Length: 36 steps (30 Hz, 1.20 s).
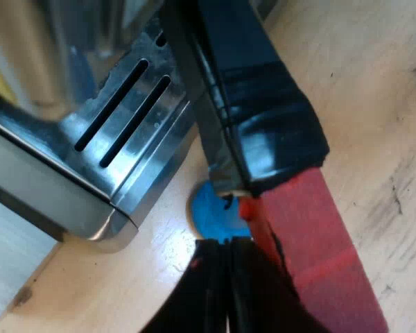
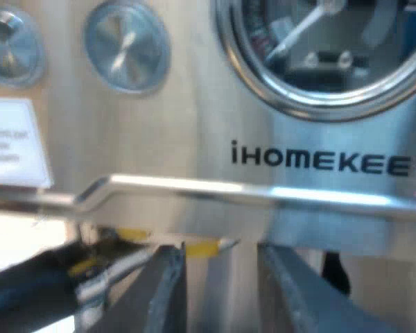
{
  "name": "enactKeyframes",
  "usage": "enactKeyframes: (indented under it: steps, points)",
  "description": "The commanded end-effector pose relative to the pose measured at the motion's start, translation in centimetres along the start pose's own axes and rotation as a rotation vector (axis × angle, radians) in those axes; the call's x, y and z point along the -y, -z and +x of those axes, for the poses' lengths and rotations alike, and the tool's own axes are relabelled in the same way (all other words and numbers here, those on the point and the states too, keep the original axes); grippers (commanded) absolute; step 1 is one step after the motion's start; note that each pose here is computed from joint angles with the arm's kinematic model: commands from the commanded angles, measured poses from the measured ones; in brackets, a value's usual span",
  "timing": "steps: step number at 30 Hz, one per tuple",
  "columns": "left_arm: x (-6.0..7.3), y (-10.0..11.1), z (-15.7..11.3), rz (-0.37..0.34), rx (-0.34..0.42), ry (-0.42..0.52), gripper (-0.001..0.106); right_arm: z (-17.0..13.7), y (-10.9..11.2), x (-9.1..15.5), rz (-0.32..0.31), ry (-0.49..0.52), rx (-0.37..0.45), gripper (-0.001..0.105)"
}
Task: Put the handle in the coffee machine
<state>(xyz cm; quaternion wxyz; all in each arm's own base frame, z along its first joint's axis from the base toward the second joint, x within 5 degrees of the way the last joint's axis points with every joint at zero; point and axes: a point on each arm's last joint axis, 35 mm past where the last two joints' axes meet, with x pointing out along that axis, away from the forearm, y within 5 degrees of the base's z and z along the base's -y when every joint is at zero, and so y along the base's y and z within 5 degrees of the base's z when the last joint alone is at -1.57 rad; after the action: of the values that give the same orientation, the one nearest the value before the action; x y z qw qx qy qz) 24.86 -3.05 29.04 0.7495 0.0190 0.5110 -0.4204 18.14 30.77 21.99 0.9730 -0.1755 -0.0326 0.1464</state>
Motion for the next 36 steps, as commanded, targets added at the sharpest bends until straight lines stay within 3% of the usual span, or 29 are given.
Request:
enactKeyframes:
  steps: [1,5,11,17,22,30,36]
  points:
    - [1.1,-0.1,-0.1,-0.019,0.026,0.082,0.0,-0.8,-1.4,0.6,0.026,-0.024,0.016,0.03]
    - [1.1,-0.1,-0.1,-0.031,0.028,0.085,0.0,-1.6,-1.7,1.1,0.039,-0.073,-0.004,0.03]
    - [1.1,-0.1,-0.1,-0.047,0.029,0.09,0.0,-3.2,-2.3,1.4,0.01,-0.248,-0.059,0.03]
    - [1.4,0.1,-0.3,-0.073,0.034,0.086,0.0,-4.5,-3.4,2.7,0.025,-0.387,-0.096,0.03]
    - [2.2,1.5,-0.3,-0.082,0.052,0.084,0.0,-5.7,-5.0,4.5,0.034,-0.453,-0.078,0.03]
    - [2.0,2.1,0.3,-0.135,0.083,0.069,0.0,-7.5,-6.7,6.8,0.039,-0.576,-0.06,0.03]
    - [3.5,1.5,1.5,-0.07,0.035,0.095,0.0,-8.7,-7.8,8.3,0.035,-0.625,-0.031,0.03]
